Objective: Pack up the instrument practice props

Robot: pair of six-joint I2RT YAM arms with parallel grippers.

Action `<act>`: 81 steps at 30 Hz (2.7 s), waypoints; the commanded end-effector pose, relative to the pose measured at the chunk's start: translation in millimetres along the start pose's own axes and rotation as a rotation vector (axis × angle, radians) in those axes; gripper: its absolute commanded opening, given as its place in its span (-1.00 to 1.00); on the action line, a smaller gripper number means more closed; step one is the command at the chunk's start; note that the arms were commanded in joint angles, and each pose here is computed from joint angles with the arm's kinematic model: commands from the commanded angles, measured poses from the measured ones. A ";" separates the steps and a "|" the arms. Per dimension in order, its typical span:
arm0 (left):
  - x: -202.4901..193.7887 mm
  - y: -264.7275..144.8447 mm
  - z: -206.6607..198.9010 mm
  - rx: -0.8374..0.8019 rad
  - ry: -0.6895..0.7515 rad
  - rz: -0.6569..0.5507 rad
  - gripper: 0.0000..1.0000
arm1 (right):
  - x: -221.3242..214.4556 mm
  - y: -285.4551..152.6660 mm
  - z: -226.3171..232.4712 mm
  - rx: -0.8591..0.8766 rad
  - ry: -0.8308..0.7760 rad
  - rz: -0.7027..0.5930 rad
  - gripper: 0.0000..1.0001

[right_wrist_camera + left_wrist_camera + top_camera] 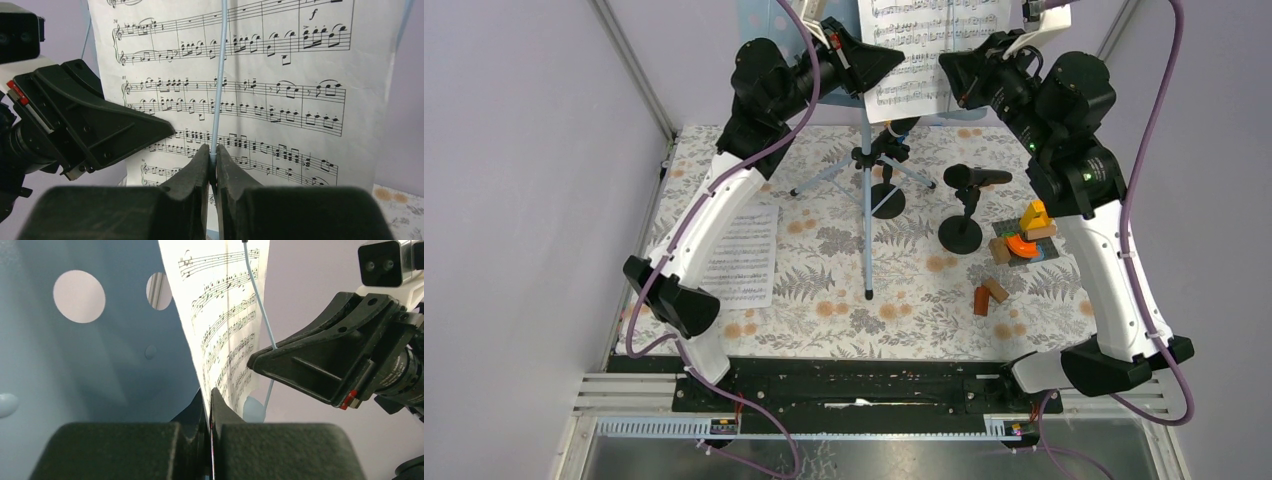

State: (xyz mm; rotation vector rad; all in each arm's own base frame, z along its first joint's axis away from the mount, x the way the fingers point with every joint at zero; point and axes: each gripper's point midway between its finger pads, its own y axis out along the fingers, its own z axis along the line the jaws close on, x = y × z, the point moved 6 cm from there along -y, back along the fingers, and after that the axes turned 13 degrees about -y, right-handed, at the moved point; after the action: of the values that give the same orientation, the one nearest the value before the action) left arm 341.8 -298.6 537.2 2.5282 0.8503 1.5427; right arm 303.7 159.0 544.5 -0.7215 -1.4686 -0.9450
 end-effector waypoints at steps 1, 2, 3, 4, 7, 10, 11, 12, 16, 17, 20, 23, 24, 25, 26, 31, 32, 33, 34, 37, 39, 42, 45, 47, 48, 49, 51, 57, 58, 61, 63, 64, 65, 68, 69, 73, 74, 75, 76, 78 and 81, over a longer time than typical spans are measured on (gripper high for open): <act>27.8 -15.6 -23.6 0.004 0.071 -0.091 -1.00 | 26.3 -10.2 8.8 0.083 -0.068 -0.143 -1.00; 29.8 -17.8 -22.9 0.018 0.074 -0.100 -1.00 | 26.3 -11.0 10.4 0.096 -0.073 -0.156 -1.00; 32.5 -20.9 -21.7 0.035 0.078 -0.111 -1.00 | 25.6 -11.5 11.0 0.101 -0.075 -0.165 -1.00; 35.4 -24.4 -21.3 0.051 0.084 -0.121 -1.00 | 25.5 -12.4 11.2 0.101 -0.075 -0.171 -1.00; 46.1 -39.1 -22.8 0.109 0.109 -0.149 -1.00 | 24.4 -13.1 8.2 0.076 -0.072 -0.172 -1.00; 54.1 -58.8 -24.3 0.192 0.135 -0.172 -1.00 | 22.3 -12.8 5.5 0.054 -0.072 -0.167 -1.00; 56.8 -67.2 -27.4 0.217 0.149 -0.178 -1.00 | 21.6 -12.8 5.0 0.049 -0.073 -0.166 -1.00; 58.1 -75.4 -29.8 0.244 0.163 -0.183 -1.00 | 20.6 -13.1 4.3 0.043 -0.072 -0.163 -1.00; 65.8 -120.1 -43.8 0.382 0.244 -0.241 -1.00 | 17.8 -15.1 1.5 0.017 -0.068 -0.166 -0.95; 65.5 -132.0 -45.0 0.424 0.267 -0.251 -1.00 | 16.8 -15.3 0.4 0.007 -0.068 -0.167 -0.89; 65.4 -173.3 -49.5 0.581 0.312 -0.295 -1.00 | 16.1 -17.0 -3.1 -0.025 -0.064 -0.168 -0.80; 60.6 -215.9 -55.0 0.732 0.314 -0.340 -1.00 | 14.8 -18.3 -6.9 -0.057 -0.063 -0.166 -0.59; 56.8 -229.1 -55.3 0.777 0.309 -0.352 -1.00 | 13.6 -18.7 -7.9 -0.065 -0.065 -0.163 -0.52; 54.4 -245.6 -61.0 0.813 0.304 -0.376 -1.00 | 13.0 -19.4 -8.8 -0.074 -0.065 -0.162 -0.38; 51.1 -258.5 -61.9 0.856 0.298 -0.392 -1.00 | 12.2 -19.9 -9.5 -0.077 -0.068 -0.160 -0.22; 25.5 -306.1 -56.3 1.033 0.226 -0.430 -1.00 | 10.9 -26.2 -12.5 -0.108 -0.067 -0.162 0.28; 18.4 -312.2 -54.7 1.046 0.204 -0.430 -1.00 | 12.0 -28.7 -12.2 -0.108 -0.067 -0.166 0.31; 12.0 -318.6 -52.4 1.069 0.177 -0.443 -1.00 | 11.3 -31.5 -12.0 -0.108 -0.067 -0.167 0.33; 5.5 -325.1 -50.5 1.087 0.150 -0.455 -1.00 | 10.9 -34.9 -11.6 -0.107 -0.067 -0.168 0.35; -16.5 -343.3 -40.7 1.144 0.070 -0.499 -1.00 | 6.8 -47.5 -10.5 -0.106 -0.063 -0.170 0.37; -32.4 -354.0 -31.8 1.183 0.018 -0.526 -1.00 | 3.0 -58.0 -9.8 -0.108 -0.057 -0.170 0.38; -56.0 -362.5 -17.4 1.211 -0.050 -0.542 -1.00 | -5.2 -74.5 -8.7 -0.114 -0.033 -0.165 0.39; -78.0 -354.3 5.5 1.233 -0.079 -0.479 -1.00 | -19.8 -90.7 -7.0 -0.114 -0.009 -0.126 0.41; -92.1 -346.0 23.3 1.261 -0.091 -0.416 -1.00 | -33.3 -100.7 -6.2 -0.117 0.004 -0.082 0.43; -98.6 -341.5 31.3 1.271 -0.095 -0.383 -1.00 | -43.8 -107.6 -6.1 -0.119 0.009 -0.049 0.44; -104.1 -337.2 39.1 1.283 -0.092 -0.348 -1.00 | -52.2 -112.9 -5.2 -0.116 0.013 -0.020 0.45; -108.3 -327.8 49.7 1.297 -0.076 -0.283 -1.00 | -69.4 -123.1 -4.4 -0.115 0.015 0.040 0.48; -111.6 -313.9 80.2 1.405 -0.002 -0.008 -1.00 | -115.0 -148.6 -2.0 -0.116 0.040 0.205 0.54; -112.4 -315.0 85.2 1.410 -0.001 0.033 -1.00 | -120.8 -151.2 -1.3 -0.112 0.046 0.224 0.55; -116.7 -323.4 104.8 1.404 -0.031 0.163 -1.00 | -135.0 -155.9 3.8 -0.079 0.069 0.270 0.57; -116.9 -331.5 120.0 1.370 -0.070 0.241 -1.00 | -142.3 -155.8 7.3 -0.055 0.086 0.292 0.58; -120.4 -330.3 124.5 1.284 -0.106 0.305 -1.00 | -145.6 -155.5 8.8 -0.047 0.098 0.303 0.58; -118.8 -334.5 132.6 1.263 -0.121 0.343 -1.00 | -148.5 -154.5 10.1 -0.039 0.110 0.312 0.58; -117.4 -336.4 157.9 1.273 -0.187 0.411 -1.00 | -157.0 -150.8 14.4 -0.017 0.151 0.343 0.59; -123.0 -334.0 166.6 1.229 -0.249 0.452 -1.00 | -159.0 -149.6 16.1 -0.005 0.160 0.352 0.59; -131.7 -342.0 184.2 1.201 -0.347 0.479 -1.00 | -163.7 -147.7 19.9 0.032 0.163 0.391 0.62; -134.5 -346.0 188.1 1.215 -0.355 0.470 -1.00 | -164.9 -148.2 19.7 0.031 0.160 0.399 0.63; -137.9 -350.4 190.8 1.226 -0.365 0.465 -1.00 | -166.3 -148.9 19.3 0.027 0.159 0.404 0.64; -142.1 -354.6 193.1 1.238 -0.371 0.468 -1.00 | -167.9 -149.6 18.8 0.023 0.158 0.407 0.65; -147.4 -366.3 200.4 1.314 -0.362 0.482 -1.00 | -172.2 -150.7 18.5 0.019 0.160 0.414 0.67; -148.8 -380.6 212.6 1.444 -0.350 0.533 -1.00 | -178.7 -151.1 20.7 0.035 0.172 0.432 0.67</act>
State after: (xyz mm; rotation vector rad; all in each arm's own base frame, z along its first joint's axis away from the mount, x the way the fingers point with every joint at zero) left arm 300.0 -14.5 193.7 3.9739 1.6230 0.2700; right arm 188.7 116.7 347.6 -0.8984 -1.1204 -0.6492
